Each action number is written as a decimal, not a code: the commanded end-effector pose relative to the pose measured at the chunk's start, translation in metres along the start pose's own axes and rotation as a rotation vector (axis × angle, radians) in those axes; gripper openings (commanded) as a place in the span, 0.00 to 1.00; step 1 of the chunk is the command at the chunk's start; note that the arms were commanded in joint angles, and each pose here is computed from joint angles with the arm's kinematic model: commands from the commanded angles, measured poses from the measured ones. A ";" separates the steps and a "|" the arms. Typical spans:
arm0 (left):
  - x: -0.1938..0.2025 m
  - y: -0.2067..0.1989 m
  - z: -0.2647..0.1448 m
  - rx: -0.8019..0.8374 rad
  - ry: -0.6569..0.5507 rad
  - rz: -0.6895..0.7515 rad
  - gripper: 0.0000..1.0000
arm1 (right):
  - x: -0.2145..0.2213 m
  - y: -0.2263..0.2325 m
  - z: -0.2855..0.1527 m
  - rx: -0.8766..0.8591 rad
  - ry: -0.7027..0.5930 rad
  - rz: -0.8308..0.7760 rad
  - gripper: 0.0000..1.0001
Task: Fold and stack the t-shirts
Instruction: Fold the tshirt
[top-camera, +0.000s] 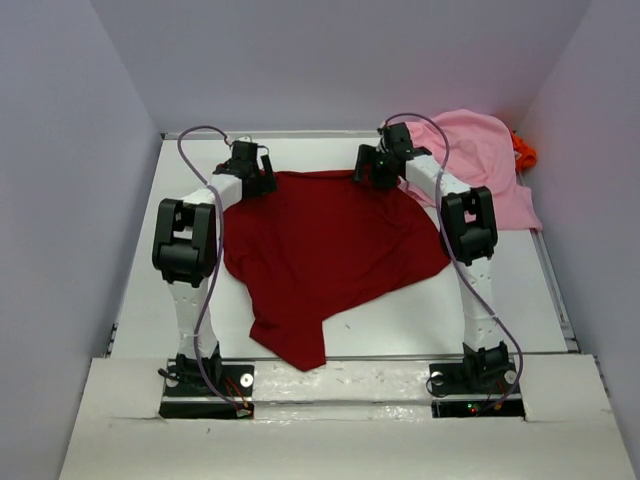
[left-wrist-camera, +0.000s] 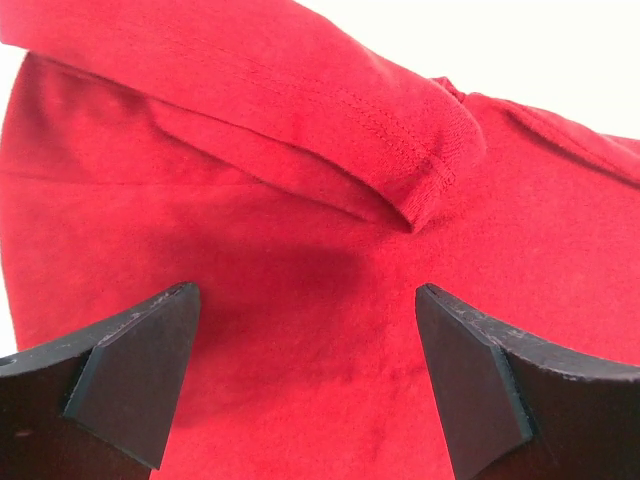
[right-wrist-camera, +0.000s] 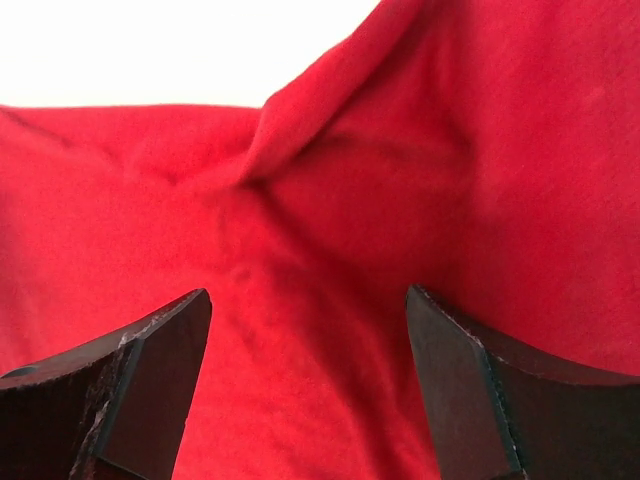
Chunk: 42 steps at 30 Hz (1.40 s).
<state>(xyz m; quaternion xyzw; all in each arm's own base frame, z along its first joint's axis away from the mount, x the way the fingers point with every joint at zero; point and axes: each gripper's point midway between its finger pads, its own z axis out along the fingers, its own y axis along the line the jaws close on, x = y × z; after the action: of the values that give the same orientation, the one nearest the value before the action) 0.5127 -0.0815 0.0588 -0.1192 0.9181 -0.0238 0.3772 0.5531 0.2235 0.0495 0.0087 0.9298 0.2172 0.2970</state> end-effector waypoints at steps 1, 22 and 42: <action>-0.002 -0.008 0.003 0.047 0.026 0.019 0.99 | -0.020 -0.005 -0.006 0.007 -0.023 0.027 0.84; -0.042 -0.002 0.042 0.060 0.004 -0.021 0.99 | -0.057 -0.012 0.008 0.015 -0.102 0.016 0.82; -0.068 -0.040 -0.066 0.042 -0.167 0.106 0.99 | -0.068 0.023 -0.088 0.011 -0.264 -0.085 0.80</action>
<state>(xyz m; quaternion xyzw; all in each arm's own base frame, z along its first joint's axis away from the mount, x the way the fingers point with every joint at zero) 0.5377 -0.0901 0.0685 -0.0910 0.9225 -0.0225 0.3744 0.5552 0.1899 0.0722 0.0228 0.9280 0.1771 0.3272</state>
